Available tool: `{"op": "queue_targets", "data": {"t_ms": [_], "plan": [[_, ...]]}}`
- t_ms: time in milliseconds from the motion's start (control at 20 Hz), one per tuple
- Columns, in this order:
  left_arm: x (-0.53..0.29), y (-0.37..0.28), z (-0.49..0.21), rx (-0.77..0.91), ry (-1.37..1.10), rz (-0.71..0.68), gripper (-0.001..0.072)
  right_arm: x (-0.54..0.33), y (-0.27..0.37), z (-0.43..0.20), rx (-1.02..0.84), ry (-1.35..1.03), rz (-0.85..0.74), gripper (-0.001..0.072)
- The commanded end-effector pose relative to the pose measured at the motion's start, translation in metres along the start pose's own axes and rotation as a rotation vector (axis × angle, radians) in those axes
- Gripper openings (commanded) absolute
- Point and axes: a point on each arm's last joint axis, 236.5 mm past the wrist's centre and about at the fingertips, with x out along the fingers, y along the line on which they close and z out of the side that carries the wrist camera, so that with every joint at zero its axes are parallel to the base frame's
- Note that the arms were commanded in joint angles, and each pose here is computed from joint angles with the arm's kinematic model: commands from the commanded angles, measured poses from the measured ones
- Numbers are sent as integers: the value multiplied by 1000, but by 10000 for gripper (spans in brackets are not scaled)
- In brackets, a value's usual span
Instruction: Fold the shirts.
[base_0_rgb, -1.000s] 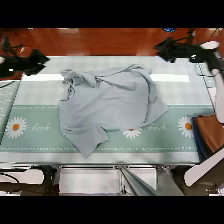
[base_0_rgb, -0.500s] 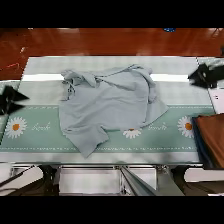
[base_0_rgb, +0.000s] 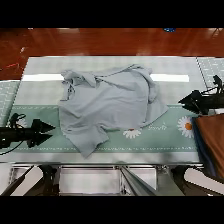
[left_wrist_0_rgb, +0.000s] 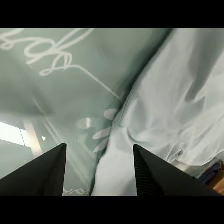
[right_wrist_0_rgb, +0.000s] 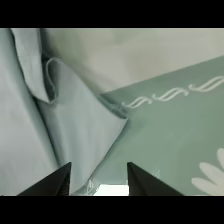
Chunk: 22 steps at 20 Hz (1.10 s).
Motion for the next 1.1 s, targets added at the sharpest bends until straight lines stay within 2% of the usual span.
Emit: {"op": "queue_targets", "data": {"t_ms": [0, 400, 450, 500, 550, 850, 1050], "plan": [[18, 0, -6, 22, -7, 8, 510, 2, 1, -7, -16, 3, 14, 404], [68, -37, -11, 120, 7, -15, 498, 2, 0, -4, -16, -8, 11, 404], [74, -37, -16, 139, 35, -3, 337, 1, -3, 2, -12, -34, 1, 404], [77, -37, -19, 158, 53, 3, 128, -1, -7, 9, 2, -66, -8, 404], [79, -37, -20, 163, 61, 8, 30, -2, -11, 15, 17, -88, -18, 404], [74, -51, -11, 188, 45, -10, 20, 39, -26, -36, 64, 167, -40, 404], [73, -51, -13, 188, 54, -12, 20, 69, -12, -34, 72, 183, -3, 404]]}}
